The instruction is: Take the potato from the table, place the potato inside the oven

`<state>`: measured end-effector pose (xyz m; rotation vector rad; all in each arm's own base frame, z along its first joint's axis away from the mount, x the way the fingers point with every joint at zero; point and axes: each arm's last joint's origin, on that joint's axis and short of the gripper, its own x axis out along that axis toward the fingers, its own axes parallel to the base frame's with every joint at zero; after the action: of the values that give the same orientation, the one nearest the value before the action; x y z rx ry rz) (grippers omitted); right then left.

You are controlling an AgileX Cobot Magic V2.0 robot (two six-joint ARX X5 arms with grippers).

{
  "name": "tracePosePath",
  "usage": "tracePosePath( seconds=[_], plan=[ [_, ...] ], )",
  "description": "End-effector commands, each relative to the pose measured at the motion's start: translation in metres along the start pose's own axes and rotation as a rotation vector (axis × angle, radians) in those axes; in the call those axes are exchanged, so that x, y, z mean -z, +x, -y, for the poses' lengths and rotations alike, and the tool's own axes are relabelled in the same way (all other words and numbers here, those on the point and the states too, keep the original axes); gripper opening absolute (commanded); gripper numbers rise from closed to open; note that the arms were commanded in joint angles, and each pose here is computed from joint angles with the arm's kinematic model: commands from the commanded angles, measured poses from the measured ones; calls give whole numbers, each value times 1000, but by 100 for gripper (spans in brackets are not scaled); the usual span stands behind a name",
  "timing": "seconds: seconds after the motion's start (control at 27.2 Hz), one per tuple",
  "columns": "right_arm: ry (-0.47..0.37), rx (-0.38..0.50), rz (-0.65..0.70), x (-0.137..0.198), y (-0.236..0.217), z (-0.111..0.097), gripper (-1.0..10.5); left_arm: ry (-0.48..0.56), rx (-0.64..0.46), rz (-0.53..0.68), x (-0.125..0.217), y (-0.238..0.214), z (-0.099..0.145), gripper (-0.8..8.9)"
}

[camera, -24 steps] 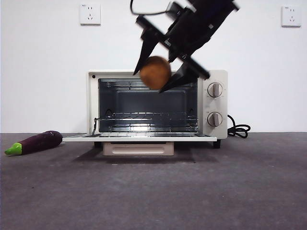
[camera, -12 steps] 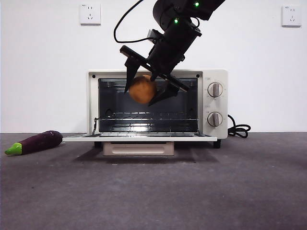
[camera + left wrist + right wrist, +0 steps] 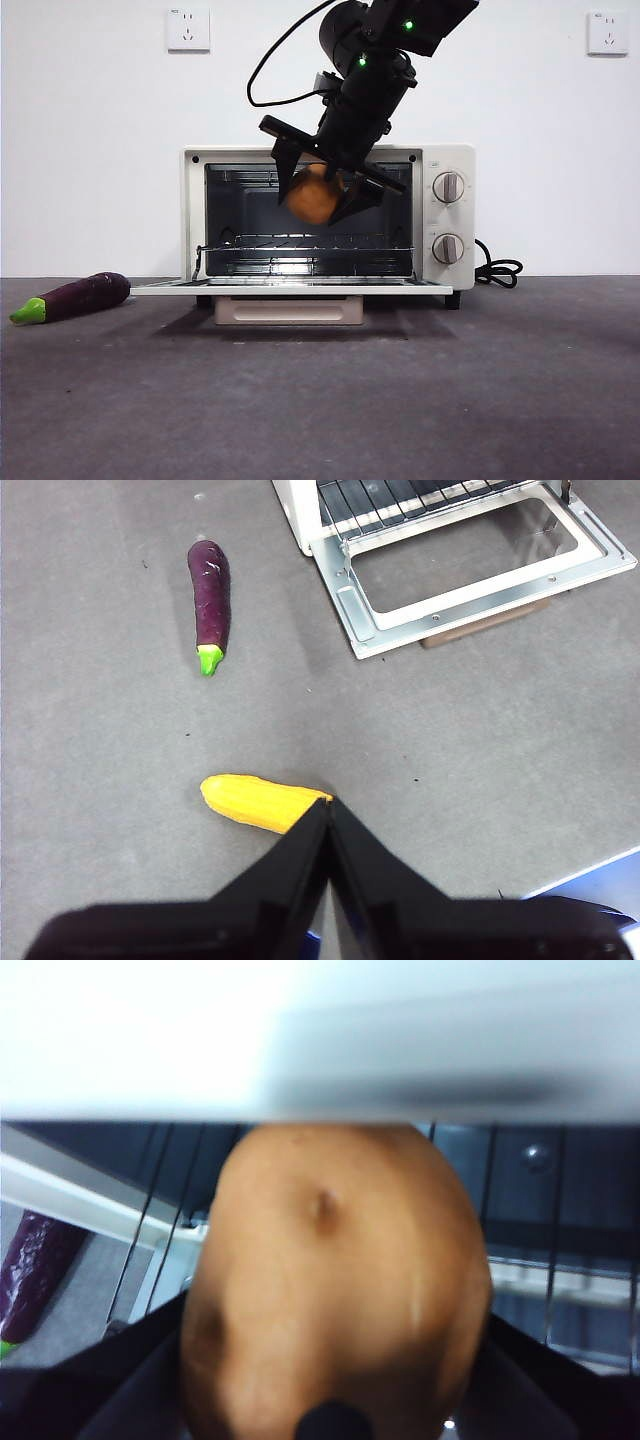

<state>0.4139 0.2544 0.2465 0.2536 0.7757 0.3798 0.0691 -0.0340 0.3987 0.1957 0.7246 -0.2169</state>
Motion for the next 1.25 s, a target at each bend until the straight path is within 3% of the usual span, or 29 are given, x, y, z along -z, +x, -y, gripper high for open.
tracePosePath(
  seconds=[0.04,0.99,1.1,1.25],
  plan=[
    [-11,8,21,0,6,2,63,9,2,-1,1,1,0,-6],
    [-22,65,44,6,27,14,74,10,19,-3,1,1,1,-6],
    [-21,71,21,11,34,16,166,10,20,-3,1,1,1,-6],
    [-21,74,13,14,39,18,168,10,20,-4,1,1,1,-6]
  ],
)
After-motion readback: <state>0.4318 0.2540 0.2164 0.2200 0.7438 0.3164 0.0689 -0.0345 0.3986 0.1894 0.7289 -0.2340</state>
